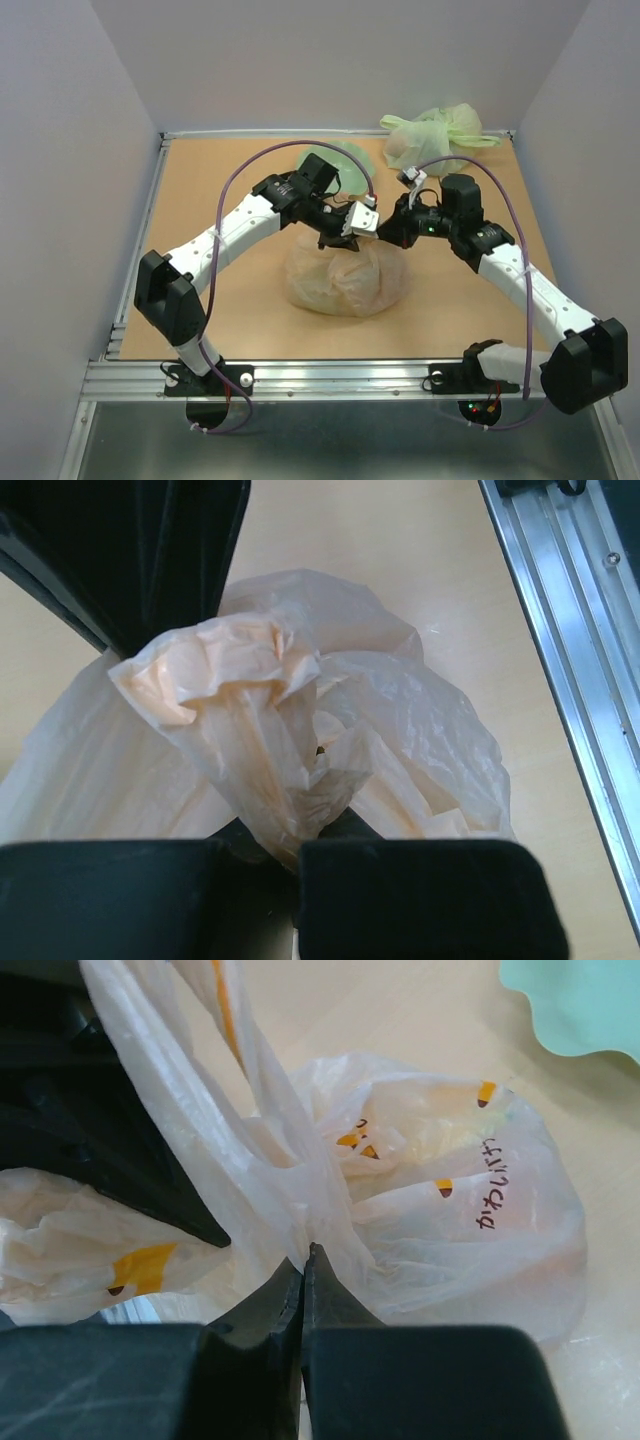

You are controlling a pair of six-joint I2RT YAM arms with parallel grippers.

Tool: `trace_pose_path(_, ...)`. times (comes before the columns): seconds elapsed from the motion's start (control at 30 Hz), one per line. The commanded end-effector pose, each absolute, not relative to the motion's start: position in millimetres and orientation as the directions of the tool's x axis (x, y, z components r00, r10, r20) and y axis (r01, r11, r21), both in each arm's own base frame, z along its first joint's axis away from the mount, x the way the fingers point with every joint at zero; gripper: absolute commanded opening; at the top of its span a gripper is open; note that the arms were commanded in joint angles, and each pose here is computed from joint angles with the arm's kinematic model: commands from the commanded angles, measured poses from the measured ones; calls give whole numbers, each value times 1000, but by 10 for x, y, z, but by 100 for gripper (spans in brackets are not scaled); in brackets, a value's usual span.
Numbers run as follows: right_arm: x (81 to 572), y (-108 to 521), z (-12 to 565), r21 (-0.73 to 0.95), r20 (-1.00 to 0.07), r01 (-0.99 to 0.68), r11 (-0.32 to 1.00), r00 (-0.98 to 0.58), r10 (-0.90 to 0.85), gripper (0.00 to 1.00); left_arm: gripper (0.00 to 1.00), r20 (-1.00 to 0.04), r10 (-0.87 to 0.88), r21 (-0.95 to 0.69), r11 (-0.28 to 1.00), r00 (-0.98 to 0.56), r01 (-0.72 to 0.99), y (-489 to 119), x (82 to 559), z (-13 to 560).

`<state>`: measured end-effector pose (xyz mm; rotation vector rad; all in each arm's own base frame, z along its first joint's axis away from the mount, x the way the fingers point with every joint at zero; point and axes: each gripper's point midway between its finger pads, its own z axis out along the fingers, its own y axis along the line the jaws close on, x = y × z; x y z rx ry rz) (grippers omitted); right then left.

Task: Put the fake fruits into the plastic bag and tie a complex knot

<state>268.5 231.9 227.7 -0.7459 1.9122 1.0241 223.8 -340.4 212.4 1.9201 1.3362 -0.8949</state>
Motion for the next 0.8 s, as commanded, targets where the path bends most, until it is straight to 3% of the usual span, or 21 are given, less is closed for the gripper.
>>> trace_pose_path(0.0,2604,2456,2454,347,-907,-858,378,-409,-97,0,4,-847,475,117,-270,238,956,-3527,2284,2445)
trace_pose_path(0.1,2496,2481,2484,342,-914,-884,319,-392,-107,2,6,-851,484,80,-265,204,961,-3549,2305,2420)
trace_pose_path(0.23,2355,2469,2502,313,-928,-910,273,-354,-116,23,7,-852,493,68,-226,175,972,-3505,2403,2367)
trace_pose_path(0.47,2251,2475,2499,251,-950,-947,201,-281,-136,43,12,-854,497,67,-189,154,980,-3503,2506,2384)
trace_pose_path(0.77,2413,2518,2488,253,-947,-940,229,-289,-142,43,16,-852,502,59,-189,148,980,-3540,2526,2369)
